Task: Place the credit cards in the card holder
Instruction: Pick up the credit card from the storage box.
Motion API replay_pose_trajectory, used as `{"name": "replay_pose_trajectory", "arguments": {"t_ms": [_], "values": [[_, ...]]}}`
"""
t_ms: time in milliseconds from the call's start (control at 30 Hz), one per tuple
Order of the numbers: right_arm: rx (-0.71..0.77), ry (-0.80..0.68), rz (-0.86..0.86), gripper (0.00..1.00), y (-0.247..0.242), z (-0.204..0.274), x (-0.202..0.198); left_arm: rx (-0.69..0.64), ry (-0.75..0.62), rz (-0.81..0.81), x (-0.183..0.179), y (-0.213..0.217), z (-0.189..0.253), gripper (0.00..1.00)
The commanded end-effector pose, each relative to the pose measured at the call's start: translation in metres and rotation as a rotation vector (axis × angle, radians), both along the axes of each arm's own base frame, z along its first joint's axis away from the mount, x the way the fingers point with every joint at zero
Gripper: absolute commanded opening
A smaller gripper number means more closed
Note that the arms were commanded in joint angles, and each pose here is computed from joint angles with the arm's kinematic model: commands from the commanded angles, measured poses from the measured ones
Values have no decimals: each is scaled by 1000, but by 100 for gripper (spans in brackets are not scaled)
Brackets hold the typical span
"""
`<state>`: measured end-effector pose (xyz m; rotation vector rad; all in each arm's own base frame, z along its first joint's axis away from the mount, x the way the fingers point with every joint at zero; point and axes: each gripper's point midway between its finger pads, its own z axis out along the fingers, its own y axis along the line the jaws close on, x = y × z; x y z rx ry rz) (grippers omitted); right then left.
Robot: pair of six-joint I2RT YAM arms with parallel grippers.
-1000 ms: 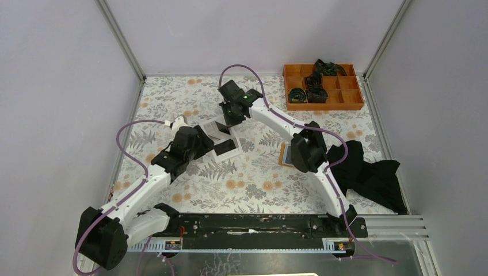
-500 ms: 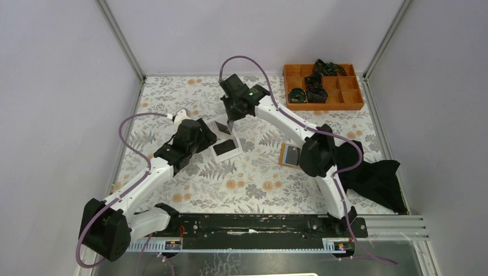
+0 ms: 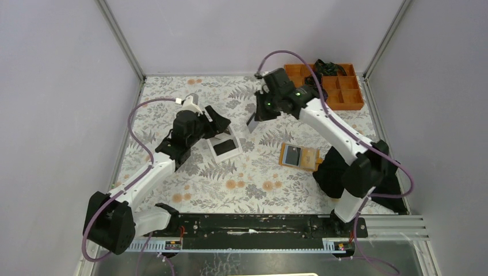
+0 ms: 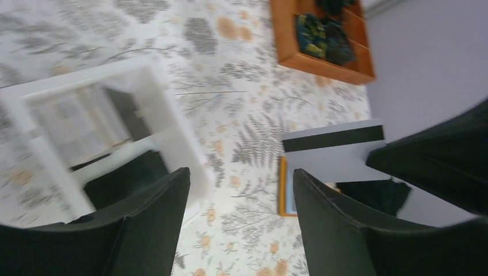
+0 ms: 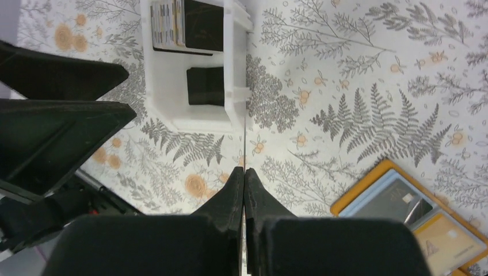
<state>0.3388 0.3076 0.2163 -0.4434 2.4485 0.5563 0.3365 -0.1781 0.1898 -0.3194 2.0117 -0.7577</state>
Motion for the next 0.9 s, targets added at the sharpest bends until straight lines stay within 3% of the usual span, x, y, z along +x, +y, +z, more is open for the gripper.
{"name": "replay_pose_trajectory", "arguments": {"t_ms": [0,167,333,867], "values": [[175,53,84,0,-4,29,-29,-144,-183,-325,-9,-47,43,74],[260,134,141,0,-13,25,-61,-267,-171,-604,-32,-82,46,72],[315,188,165,0,-21,21,-76,-345,-181,-726,-47,-93,51,72],[440,300,228,0,-20,26,-87,-386,-102,-886,-67,-102,29,67]]}}
